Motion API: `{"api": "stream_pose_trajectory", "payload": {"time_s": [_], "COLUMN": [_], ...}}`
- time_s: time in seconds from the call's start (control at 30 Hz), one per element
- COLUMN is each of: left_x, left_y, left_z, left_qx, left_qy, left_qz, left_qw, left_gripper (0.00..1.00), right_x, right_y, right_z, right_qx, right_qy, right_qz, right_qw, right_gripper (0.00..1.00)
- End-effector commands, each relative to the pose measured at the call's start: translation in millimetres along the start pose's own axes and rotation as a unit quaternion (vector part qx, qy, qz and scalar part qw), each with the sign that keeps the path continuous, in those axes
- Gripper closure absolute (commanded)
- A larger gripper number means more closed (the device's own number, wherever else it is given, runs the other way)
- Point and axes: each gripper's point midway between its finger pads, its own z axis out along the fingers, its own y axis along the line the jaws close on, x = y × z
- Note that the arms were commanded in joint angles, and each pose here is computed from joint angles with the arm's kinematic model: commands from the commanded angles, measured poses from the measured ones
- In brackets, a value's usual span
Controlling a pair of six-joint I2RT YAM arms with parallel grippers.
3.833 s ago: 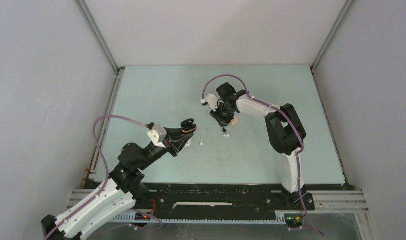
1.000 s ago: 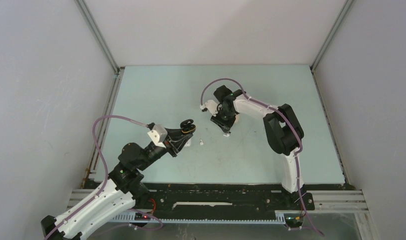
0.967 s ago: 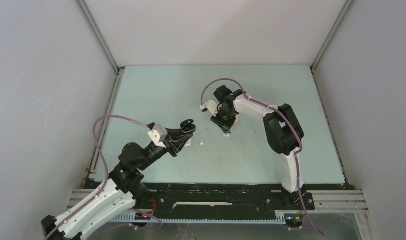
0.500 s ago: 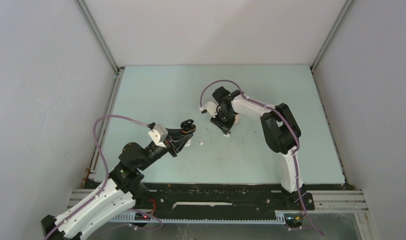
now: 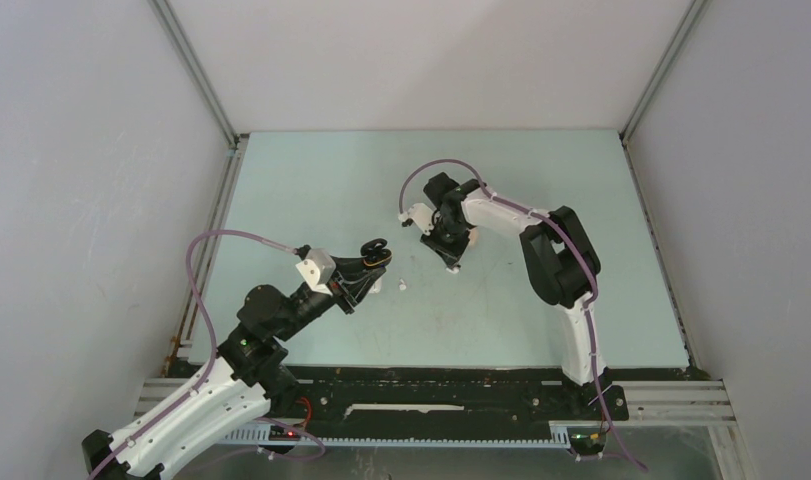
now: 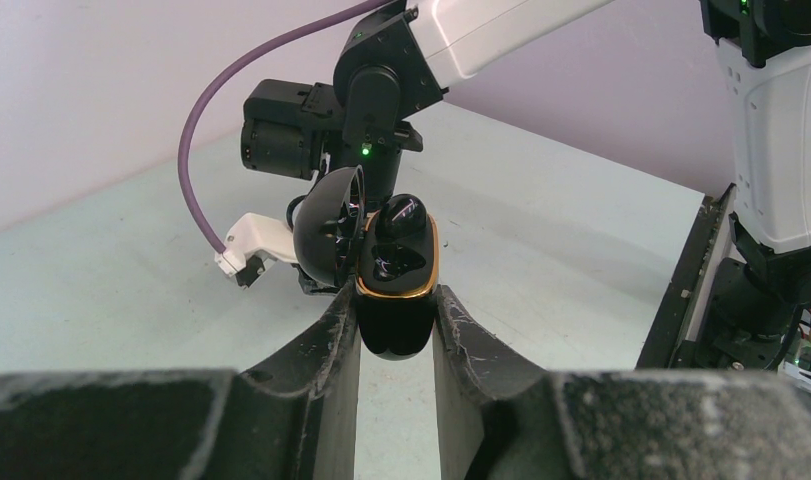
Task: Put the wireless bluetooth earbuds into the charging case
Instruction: Pick up the earbud from the center of the board.
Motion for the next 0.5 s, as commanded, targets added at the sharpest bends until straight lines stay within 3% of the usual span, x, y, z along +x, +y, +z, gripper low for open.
{"api": "stream_pose_trajectory", "payload": {"time_s": [0.0,0.23,0.47], "left_x": [-28.6,-25.3,-29.9], "left_y": [1.3,2.3,2.5], "left_z": [1.6,5.6,11.2], "left_qx": [-0.003,-0.003,0.000], "left_qy": [-0.033,-0.030,-0.046], "left_qz": [0.016,0.008,-0.020], "left_qw": [0.999,1.000,0.999], "left_gripper": [1.00,1.00,1.00], "right_x": [-30.5,-58.7,-68.9], "right_y": [4.2,17.4,63.9], "right_z": [-45.5,-149.5,-269.0], "right_qx": [0.002,-0.078,-0.133], "right_qy": [-0.068,-0.247,-0.457], "right_qz": [-0.002,0.045,0.004], "right_qw": [0.998,0.965,0.880], "right_gripper": [0.96,1.00,1.00]}}
